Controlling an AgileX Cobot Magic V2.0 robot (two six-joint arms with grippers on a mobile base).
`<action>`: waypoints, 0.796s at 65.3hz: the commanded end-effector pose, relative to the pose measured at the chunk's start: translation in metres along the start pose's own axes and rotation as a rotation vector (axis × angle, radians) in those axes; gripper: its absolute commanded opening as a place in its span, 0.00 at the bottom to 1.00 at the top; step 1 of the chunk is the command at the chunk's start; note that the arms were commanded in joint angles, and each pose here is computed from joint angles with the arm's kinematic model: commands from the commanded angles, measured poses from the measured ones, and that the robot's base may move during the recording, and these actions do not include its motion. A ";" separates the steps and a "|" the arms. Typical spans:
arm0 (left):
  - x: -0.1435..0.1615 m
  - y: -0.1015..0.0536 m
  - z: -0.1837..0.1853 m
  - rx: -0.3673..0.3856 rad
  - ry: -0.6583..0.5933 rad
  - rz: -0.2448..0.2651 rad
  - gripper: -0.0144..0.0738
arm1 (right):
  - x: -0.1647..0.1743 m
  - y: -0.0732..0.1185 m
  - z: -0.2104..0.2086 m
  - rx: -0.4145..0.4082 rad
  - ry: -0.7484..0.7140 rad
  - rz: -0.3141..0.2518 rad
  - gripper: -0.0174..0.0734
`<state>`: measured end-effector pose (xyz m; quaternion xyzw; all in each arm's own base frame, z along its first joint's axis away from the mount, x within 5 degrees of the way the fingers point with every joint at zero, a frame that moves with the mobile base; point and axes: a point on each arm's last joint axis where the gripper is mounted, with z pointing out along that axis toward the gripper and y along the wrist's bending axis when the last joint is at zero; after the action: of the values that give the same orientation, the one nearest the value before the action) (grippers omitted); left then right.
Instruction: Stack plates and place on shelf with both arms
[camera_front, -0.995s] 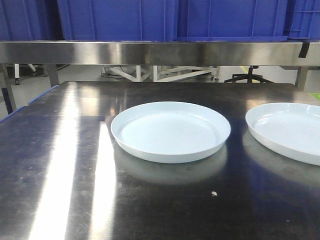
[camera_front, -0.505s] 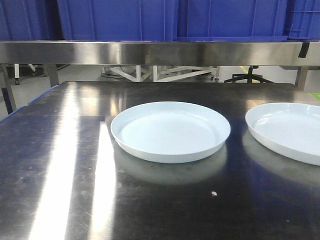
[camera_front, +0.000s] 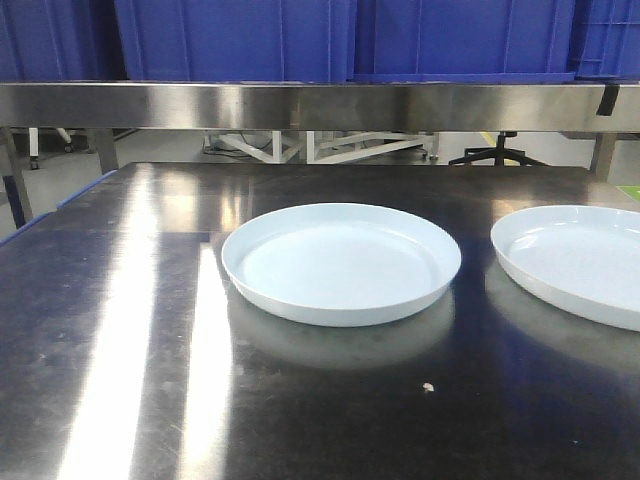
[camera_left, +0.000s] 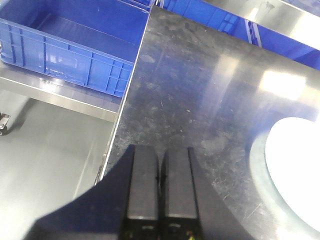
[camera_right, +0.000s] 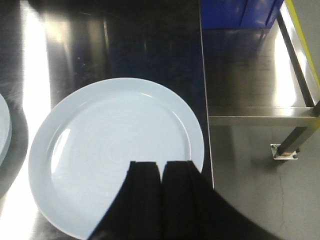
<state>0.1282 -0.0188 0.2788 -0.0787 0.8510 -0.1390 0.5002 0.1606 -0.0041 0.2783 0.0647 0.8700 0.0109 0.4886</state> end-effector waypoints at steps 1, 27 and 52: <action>-0.015 -0.006 -0.004 0.035 -0.107 -0.020 0.26 | -0.017 0.003 -0.005 -0.018 -0.102 -0.013 0.29; -0.018 0.001 -0.005 -0.062 -0.130 0.245 0.26 | -0.019 0.003 -0.005 -0.021 -0.117 -0.013 0.29; -0.018 0.001 -0.005 -0.062 -0.130 0.245 0.26 | -0.017 0.002 -0.005 -0.017 -0.097 -0.013 0.48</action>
<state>0.1296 -0.0100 0.2794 -0.0025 0.8526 -0.0374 0.5212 0.1606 -0.0041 0.2783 0.0647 0.8700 0.0109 0.4886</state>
